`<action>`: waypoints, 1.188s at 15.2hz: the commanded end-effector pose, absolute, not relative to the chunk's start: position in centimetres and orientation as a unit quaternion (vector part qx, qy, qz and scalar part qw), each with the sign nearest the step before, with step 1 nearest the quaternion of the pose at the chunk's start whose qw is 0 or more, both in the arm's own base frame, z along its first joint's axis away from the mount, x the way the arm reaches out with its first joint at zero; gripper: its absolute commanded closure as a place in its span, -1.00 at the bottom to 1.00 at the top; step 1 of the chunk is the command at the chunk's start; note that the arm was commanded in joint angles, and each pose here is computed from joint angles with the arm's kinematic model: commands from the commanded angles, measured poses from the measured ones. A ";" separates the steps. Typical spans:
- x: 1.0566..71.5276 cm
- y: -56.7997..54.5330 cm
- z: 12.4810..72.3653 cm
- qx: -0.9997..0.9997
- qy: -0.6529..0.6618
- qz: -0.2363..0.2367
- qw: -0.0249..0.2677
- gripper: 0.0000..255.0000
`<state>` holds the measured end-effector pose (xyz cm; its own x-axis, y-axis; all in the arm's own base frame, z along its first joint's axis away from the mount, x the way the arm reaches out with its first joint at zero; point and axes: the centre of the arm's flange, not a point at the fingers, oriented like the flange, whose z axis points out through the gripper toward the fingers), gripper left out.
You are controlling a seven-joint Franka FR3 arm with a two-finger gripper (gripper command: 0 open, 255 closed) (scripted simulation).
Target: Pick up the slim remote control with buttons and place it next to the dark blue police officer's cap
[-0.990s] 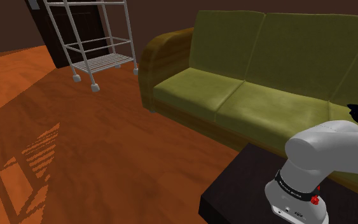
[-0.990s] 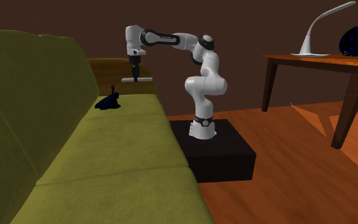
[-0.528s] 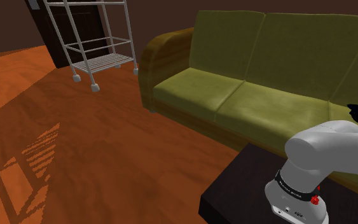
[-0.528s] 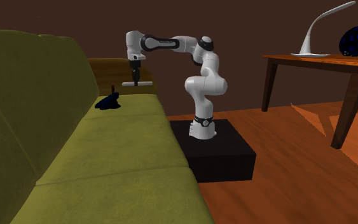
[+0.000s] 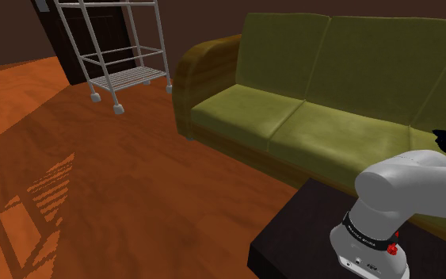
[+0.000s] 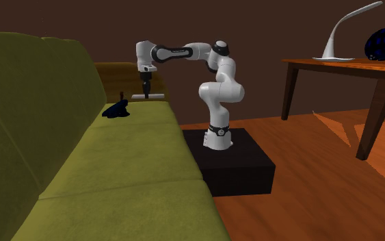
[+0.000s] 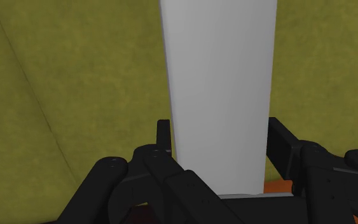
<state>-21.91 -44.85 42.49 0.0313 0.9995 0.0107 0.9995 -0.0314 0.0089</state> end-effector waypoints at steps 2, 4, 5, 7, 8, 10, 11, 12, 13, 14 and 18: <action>-22.0 -44.8 40.9 -0.718 -0.696 -0.007 0.000 1.00; -22.0 -44.8 39.8 -0.718 -0.696 -0.007 0.000 1.00; -22.0 -44.8 39.3 -0.718 -0.696 -0.007 0.000 1.00; -22.0 -44.8 38.2 -0.718 -0.696 -0.007 0.000 1.00; -22.0 -44.8 37.7 -0.718 -0.696 -0.007 0.000 1.00; -22.0 -44.8 36.7 -0.718 -0.696 -0.007 0.000 1.00; -22.0 -44.8 36.1 -0.718 -0.696 -0.007 0.000 1.00; -22.0 -44.8 35.6 -0.718 -0.696 -0.007 0.000 1.00; -22.0 -44.8 35.1 -0.718 -0.696 -0.007 0.000 1.00; -22.0 -44.8 34.5 -0.718 -0.696 -0.007 0.000 1.00; -22.0 -44.8 34.1 -0.718 -0.696 -0.007 0.000 1.00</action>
